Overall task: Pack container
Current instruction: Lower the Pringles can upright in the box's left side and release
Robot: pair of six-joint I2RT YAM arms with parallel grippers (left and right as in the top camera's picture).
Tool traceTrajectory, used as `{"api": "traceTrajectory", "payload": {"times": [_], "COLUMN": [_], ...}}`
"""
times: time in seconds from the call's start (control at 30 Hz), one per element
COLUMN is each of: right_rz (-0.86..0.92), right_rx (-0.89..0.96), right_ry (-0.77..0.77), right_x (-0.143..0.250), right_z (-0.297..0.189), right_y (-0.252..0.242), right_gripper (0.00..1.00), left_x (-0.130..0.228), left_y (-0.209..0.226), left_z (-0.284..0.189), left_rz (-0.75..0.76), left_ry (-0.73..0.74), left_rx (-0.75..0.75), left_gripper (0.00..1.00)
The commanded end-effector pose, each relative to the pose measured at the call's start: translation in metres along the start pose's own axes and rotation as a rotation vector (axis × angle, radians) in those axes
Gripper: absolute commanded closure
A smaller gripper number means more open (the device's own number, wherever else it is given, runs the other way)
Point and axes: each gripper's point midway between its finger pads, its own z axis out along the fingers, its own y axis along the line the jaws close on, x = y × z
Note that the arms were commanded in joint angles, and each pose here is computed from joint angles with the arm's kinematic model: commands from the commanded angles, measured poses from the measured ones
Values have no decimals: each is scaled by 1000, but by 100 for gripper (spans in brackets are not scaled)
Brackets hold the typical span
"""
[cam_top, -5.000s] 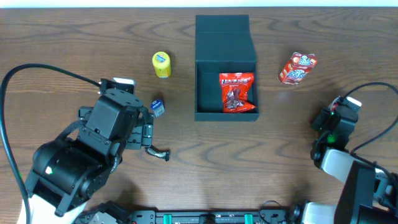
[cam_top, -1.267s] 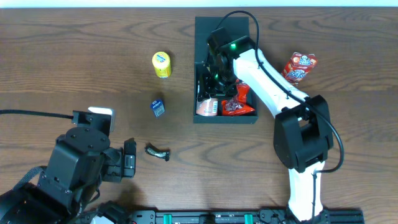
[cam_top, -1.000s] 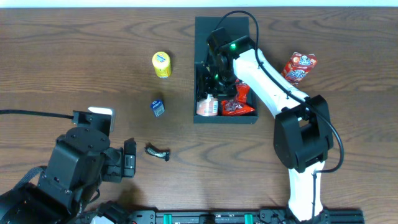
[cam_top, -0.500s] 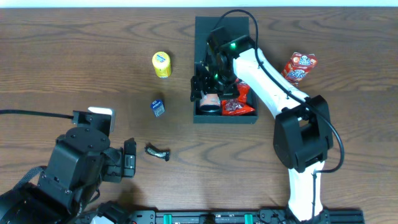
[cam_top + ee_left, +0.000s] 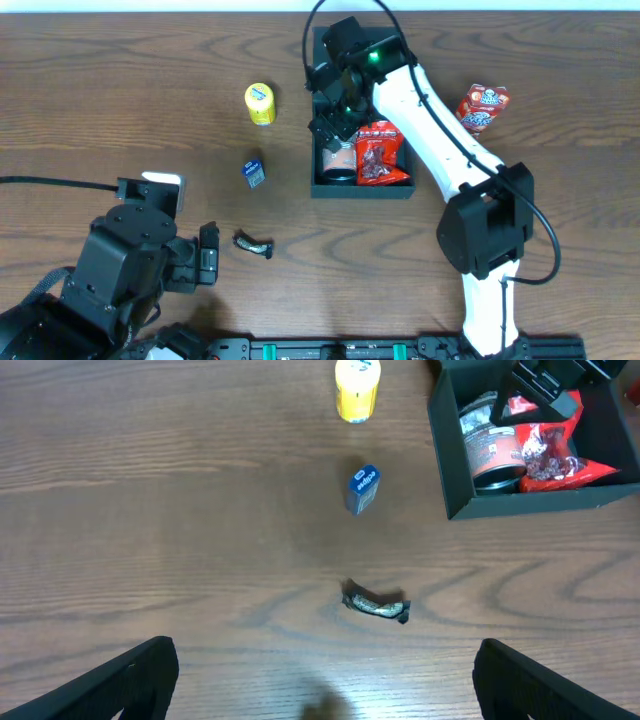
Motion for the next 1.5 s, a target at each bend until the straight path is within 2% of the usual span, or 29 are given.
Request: {"api": "traceTrajectory", "payload": {"times": [0.0, 0.1, 0.23, 0.53, 0.73, 1.0, 1.47], "right_rz": [-231, -265, -292, -273, -224, -216, -224], "right_rx": [71, 83, -11, -100, -204, -198, -257], "right_ry": [13, -29, -60, 23, -1, -11, -25], "right_x": [-3, -13, -16, 3, 9, 9, 6], "right_z": [4, 3, 7, 36, 42, 42, 45], "right_y": [-11, -14, 2, 5, 3, -5, 9], "right_gripper": [1, 1, 1, 1, 1, 1, 1], "left_x": [0, 0, 0, 0, 0, -1, -3], "left_y": [0, 0, 0, 0, 0, -1, -1], "left_z": [0, 0, 1, 1, 1, 1, 0], "left_rz": [5, 5, 5, 5, 4, 3, -3], "left_ry": [2, 2, 2, 1, 0, -5, -13], "left_rx": [1, 1, 1, 1, 1, 3, 6], "left_gripper": [5, 5, 5, 5, 5, 5, 5]}}
